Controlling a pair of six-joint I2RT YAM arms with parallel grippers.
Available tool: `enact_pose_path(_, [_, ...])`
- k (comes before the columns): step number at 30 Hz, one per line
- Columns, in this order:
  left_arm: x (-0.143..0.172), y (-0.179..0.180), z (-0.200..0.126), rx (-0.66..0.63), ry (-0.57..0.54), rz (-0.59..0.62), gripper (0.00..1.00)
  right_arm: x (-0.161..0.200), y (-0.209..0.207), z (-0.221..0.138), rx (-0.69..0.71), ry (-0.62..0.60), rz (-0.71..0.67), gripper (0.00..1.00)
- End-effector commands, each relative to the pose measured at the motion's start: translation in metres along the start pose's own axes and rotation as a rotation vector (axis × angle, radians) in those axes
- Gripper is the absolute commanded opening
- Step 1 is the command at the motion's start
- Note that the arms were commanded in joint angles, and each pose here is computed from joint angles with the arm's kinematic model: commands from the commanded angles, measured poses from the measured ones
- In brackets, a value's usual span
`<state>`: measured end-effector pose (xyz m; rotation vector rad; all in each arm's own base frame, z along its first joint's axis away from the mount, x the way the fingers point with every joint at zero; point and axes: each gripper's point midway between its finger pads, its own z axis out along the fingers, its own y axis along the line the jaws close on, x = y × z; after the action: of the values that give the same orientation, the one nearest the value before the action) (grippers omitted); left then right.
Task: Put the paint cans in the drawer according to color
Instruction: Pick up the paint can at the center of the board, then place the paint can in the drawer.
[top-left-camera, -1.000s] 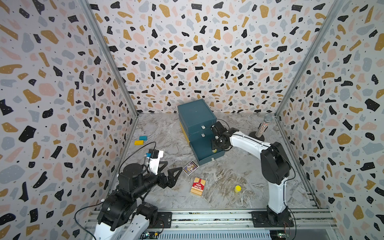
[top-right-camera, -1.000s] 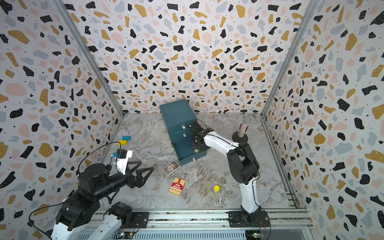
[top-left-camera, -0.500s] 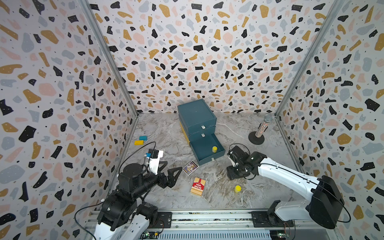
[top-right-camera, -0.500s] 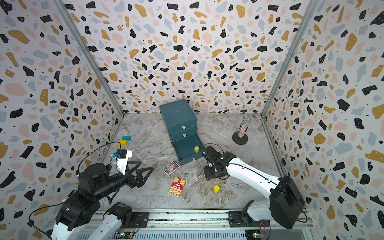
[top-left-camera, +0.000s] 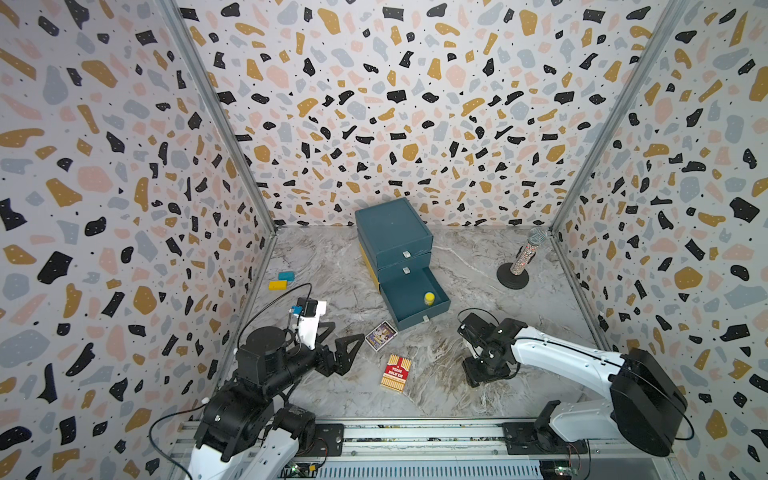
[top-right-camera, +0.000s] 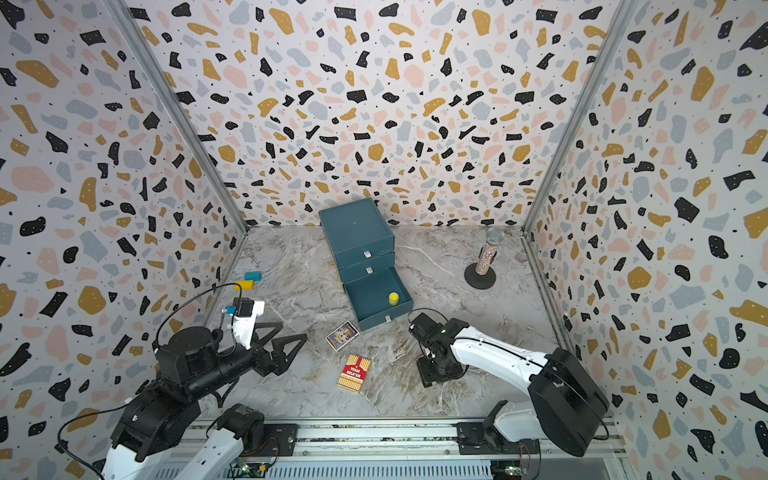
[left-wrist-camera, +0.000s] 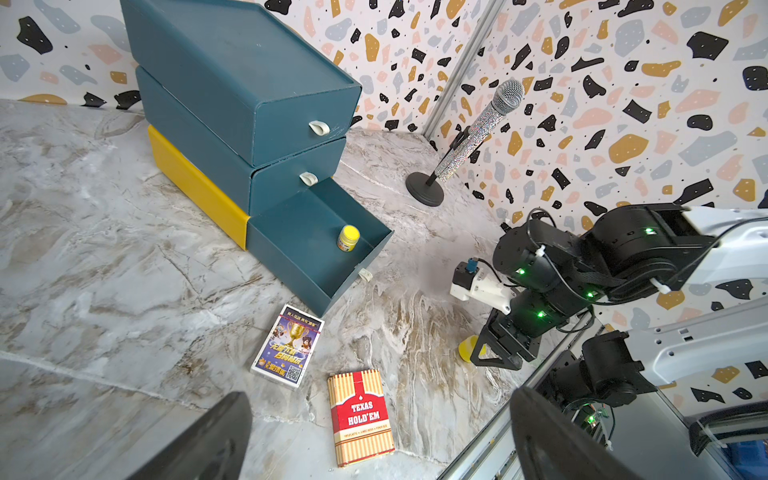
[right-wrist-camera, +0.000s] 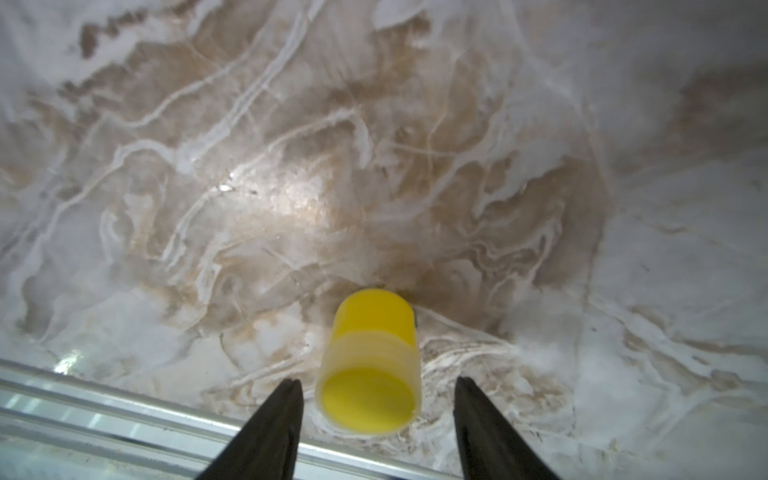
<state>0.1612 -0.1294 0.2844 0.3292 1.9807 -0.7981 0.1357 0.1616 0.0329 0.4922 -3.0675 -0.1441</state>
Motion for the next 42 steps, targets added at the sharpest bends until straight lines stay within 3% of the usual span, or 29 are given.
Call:
enact_pose_path(1, [-0.008, -0.001, 0.001, 0.005, -0.038, 0.031, 1.0, -0.01, 0.0, 0.002, 0.027, -0.019, -0.025, 0.6])
enact_pose_path(9, [-0.008, -0.001, 0.001, 0.005, -0.037, 0.03, 1.0, -0.014, -0.003, 0.009, 0.04, -0.034, -0.019, 0.49])
enact_pose_path(12, [-0.008, -0.001, 0.001, 0.006, -0.035, 0.03, 1.0, -0.016, -0.003, 0.006, 0.042, -0.05, -0.019, 0.41])
enact_pose_path(15, [-0.008, -0.001, 0.002, 0.005, -0.034, 0.029, 1.0, -0.021, -0.004, -0.004, 0.051, -0.084, -0.022, 0.31])
enact_pose_path(18, [-0.008, 0.0, 0.002, 0.004, -0.035, 0.029, 1.0, -0.034, 0.001, -0.027, 0.049, -0.145, -0.033, 0.28])
enact_pose_path(22, [-0.007, 0.0, 0.003, 0.002, -0.031, 0.028, 1.0, -0.071, 0.024, -0.063, 0.008, -0.241, -0.051, 0.26])
enact_pose_path(29, [-0.009, 0.001, 0.001, -0.008, -0.042, 0.029, 1.0, -0.167, 0.078, -0.102, -0.052, -0.397, -0.073, 0.26])
enact_pose_path(34, [-0.009, 0.002, 0.001, -0.01, -0.041, 0.029, 1.0, -0.218, 0.098, -0.101, -0.042, -0.452, -0.049, 0.26])
enact_pose_path(42, [-0.009, 0.001, 0.0, -0.008, -0.042, 0.03, 1.0, -0.25, 0.103, -0.077, -0.005, -0.477, -0.024, 0.26])
